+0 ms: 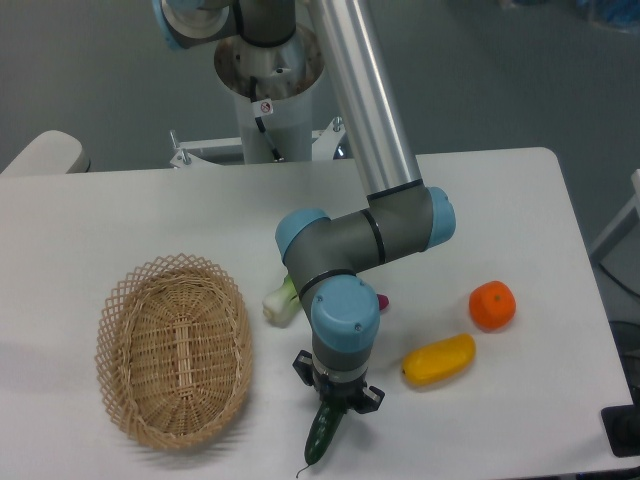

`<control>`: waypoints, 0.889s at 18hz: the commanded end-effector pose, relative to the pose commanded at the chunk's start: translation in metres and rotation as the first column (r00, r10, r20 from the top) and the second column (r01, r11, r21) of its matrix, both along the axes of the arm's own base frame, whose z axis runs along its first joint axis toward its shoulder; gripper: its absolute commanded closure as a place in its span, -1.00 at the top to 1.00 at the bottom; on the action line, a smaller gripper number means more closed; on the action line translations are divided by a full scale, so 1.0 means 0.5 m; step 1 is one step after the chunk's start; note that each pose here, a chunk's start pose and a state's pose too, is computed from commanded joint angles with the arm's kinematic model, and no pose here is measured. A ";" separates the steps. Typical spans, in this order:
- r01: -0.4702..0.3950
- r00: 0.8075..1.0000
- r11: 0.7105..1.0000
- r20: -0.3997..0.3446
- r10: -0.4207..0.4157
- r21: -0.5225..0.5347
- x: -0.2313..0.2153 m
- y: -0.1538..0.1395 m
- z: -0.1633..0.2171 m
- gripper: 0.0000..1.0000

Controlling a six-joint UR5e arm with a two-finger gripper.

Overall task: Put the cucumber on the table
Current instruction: 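Open the gripper to release the cucumber onto the table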

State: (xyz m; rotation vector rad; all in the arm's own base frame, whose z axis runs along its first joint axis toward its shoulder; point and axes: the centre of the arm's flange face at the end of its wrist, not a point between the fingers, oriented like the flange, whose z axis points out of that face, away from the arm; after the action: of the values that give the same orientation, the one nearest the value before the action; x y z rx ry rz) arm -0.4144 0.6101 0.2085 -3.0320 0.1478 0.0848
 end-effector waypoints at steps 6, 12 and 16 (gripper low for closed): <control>0.024 0.997 0.997 -0.081 -0.018 0.075 -0.008 0.011 0.131 1.00; 0.255 0.948 0.963 -0.221 -0.231 0.086 0.005 -0.026 0.311 1.00; 0.350 0.903 0.936 -0.277 -0.329 0.031 -0.057 -0.100 0.365 1.00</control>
State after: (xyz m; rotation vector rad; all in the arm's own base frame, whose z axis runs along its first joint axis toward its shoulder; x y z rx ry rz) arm -0.4428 0.5602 0.3912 -2.8479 0.6755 0.4606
